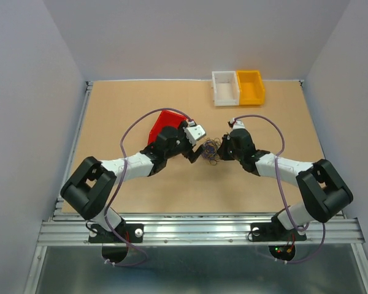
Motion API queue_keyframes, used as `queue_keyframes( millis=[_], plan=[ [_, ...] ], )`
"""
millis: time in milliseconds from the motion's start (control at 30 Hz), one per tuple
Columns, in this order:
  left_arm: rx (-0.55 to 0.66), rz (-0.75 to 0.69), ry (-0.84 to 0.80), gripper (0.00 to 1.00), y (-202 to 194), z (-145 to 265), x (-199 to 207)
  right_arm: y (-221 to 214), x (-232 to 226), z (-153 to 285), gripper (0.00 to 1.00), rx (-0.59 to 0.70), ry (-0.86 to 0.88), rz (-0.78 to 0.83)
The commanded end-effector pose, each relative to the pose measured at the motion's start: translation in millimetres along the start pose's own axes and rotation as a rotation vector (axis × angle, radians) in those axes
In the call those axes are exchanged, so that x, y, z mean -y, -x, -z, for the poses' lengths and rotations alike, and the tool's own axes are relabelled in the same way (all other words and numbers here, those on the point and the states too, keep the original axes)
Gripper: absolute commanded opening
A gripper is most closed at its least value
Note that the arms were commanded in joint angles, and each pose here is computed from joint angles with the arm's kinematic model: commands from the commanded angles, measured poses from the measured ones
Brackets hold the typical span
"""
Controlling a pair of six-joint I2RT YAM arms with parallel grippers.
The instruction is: Untangle the cables
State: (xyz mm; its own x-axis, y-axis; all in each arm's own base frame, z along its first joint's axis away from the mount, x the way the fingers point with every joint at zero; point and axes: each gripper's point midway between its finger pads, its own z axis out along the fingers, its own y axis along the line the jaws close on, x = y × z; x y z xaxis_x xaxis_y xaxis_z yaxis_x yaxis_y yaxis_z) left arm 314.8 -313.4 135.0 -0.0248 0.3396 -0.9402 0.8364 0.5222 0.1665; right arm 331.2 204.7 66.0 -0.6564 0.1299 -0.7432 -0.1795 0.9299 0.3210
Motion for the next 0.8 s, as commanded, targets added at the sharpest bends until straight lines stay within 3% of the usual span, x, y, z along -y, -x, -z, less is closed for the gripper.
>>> queue_keyframes(
  millis=[0,233,467,567,633,667,700,733,767],
  plan=[
    [0.026,-0.023,0.046,0.96,20,-15,-15,39,-17,3,0.01,0.101,0.04,-0.019],
    [-0.078,0.025,0.062,0.95,-3,-44,-23,45,-18,14,0.01,0.138,0.054,-0.024],
    [-0.201,0.064,-0.016,0.78,-35,-68,-11,48,-17,17,0.01,0.156,0.049,-0.03],
    [-0.23,0.072,-0.045,0.76,-43,-74,-6,50,-17,19,0.01,0.165,0.046,-0.034],
    [-0.248,0.071,-0.07,0.64,-49,-77,-3,52,-17,22,0.0,0.177,0.045,-0.038],
    [-0.256,0.071,-0.081,0.53,-51,-78,-1,53,-15,23,0.0,0.184,0.039,-0.043],
    [-0.265,0.065,-0.09,0.22,-53,-78,0,57,-10,25,0.01,0.203,0.012,-0.049],
    [-0.281,0.068,-0.088,0.07,-56,-80,-1,60,-7,30,0.01,0.227,-0.005,-0.066],
    [-0.285,0.066,-0.075,0.0,-57,-79,-3,63,0,33,0.01,0.25,-0.037,-0.08]
  ],
)
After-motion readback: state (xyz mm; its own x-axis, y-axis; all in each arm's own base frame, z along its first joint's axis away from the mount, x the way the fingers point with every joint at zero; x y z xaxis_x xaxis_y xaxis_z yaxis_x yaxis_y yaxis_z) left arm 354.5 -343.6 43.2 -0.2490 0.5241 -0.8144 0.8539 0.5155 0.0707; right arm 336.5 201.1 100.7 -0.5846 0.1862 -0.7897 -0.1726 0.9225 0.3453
